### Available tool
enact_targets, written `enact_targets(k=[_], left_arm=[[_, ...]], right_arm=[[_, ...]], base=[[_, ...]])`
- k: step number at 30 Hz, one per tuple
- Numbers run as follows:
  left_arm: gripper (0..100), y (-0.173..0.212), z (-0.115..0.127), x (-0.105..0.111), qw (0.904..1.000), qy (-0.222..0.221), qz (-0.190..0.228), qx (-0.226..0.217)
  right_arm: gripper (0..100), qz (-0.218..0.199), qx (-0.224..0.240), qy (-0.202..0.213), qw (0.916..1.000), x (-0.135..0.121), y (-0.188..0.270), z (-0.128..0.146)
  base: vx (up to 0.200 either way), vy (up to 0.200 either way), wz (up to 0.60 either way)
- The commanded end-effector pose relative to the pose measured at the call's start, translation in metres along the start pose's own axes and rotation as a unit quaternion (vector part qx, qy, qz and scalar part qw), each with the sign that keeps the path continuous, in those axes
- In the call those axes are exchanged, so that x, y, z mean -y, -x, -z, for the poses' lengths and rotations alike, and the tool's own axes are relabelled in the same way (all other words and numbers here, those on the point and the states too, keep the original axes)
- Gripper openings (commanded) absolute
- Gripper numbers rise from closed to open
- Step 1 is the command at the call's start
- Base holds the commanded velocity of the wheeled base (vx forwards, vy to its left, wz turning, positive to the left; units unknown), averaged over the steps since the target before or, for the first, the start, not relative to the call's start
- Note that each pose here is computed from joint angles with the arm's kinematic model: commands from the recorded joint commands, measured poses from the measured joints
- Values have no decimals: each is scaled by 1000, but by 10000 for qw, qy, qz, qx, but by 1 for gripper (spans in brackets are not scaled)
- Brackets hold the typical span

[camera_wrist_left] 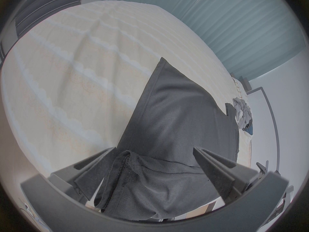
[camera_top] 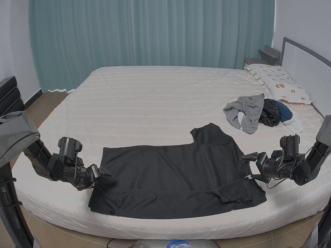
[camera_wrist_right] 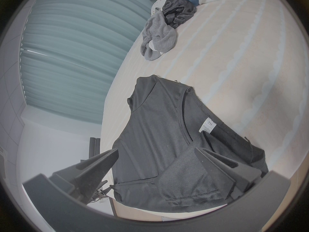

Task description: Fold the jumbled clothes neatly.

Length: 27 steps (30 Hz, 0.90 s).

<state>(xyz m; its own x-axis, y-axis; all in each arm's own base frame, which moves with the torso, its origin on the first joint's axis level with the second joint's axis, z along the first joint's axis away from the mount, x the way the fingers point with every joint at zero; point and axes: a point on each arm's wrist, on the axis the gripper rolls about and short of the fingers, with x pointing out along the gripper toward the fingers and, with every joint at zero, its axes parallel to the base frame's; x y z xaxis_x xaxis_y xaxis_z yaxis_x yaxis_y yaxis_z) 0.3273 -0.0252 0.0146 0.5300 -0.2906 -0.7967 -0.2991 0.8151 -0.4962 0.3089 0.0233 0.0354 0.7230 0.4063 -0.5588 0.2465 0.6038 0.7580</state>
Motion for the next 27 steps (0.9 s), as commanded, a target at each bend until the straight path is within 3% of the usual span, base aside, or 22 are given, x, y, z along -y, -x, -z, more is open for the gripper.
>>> enact_targets(k=[1,8,18,27], left_arm=[[0,-4,0,-4,10000,52,-48,-48],[0,1,1,-9,9998,152,-107,-59],[0,32,-6,-15,9991,318,-47,275],[0,45,-2,-10,9990,266,41,350]], right_arm=[[100,5,22,24,10000,1,0,-1],[100,38,20,402,9992,2,0,-1],[100,128,70,993,9949,9,3,-7],[100,108,-231,1572,9872,25,-1,-9]], base=[[0,0,0],[0,0,0],[0,0,0],[0,0,0]])
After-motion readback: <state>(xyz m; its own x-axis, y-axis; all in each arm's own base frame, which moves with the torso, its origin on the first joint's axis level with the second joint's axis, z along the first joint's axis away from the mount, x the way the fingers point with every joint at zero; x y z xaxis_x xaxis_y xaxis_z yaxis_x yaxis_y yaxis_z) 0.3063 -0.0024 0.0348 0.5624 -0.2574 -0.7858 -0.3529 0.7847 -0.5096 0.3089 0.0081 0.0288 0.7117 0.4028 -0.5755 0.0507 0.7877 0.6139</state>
